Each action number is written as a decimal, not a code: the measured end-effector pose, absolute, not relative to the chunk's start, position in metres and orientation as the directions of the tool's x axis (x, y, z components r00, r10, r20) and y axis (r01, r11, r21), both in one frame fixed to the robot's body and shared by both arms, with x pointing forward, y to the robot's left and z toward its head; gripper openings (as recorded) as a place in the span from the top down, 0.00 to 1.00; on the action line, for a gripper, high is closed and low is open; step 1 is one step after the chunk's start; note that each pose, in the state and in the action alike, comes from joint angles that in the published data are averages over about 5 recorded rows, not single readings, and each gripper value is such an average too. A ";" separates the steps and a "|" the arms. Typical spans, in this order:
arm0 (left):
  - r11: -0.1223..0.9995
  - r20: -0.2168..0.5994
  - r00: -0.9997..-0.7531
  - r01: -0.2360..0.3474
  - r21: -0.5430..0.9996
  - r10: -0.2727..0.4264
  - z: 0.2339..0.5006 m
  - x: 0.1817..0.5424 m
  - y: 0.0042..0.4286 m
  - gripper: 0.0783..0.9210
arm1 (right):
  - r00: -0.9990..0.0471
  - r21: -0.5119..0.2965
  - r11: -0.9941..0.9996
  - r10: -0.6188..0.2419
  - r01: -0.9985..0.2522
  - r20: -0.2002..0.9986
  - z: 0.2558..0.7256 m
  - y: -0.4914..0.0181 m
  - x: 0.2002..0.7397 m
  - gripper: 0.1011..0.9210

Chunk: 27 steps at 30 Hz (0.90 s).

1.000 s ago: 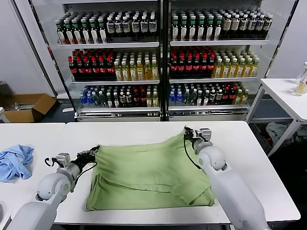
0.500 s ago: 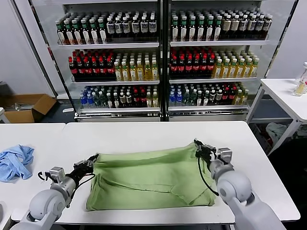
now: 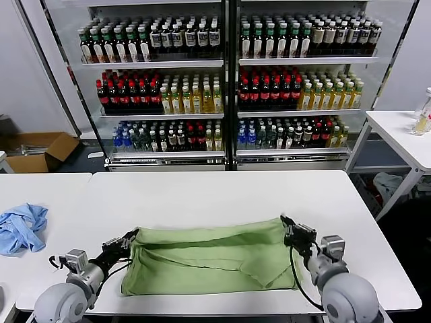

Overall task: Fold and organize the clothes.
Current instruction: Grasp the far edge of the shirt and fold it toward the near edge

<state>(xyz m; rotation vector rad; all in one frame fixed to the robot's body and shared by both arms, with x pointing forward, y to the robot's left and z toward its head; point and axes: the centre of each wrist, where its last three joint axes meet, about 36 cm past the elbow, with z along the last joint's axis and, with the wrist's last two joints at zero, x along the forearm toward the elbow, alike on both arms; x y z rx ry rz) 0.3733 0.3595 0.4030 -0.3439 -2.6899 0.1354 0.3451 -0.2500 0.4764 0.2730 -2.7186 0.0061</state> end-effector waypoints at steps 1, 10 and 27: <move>0.964 0.401 -0.878 0.220 -0.148 0.261 0.403 0.372 0.360 0.99 | -0.896 0.031 0.981 -0.187 -0.191 0.402 0.475 -0.250 0.342 0.99; 0.959 0.433 -0.856 0.240 -0.150 0.282 0.402 0.364 0.361 0.99 | -0.883 -0.009 0.980 -0.173 -0.197 0.435 0.464 -0.249 0.324 0.99; 0.967 0.480 -0.839 0.233 -0.107 0.256 0.400 0.362 0.369 0.70 | -0.881 -0.055 0.977 -0.163 -0.208 0.443 0.450 -0.243 0.313 0.87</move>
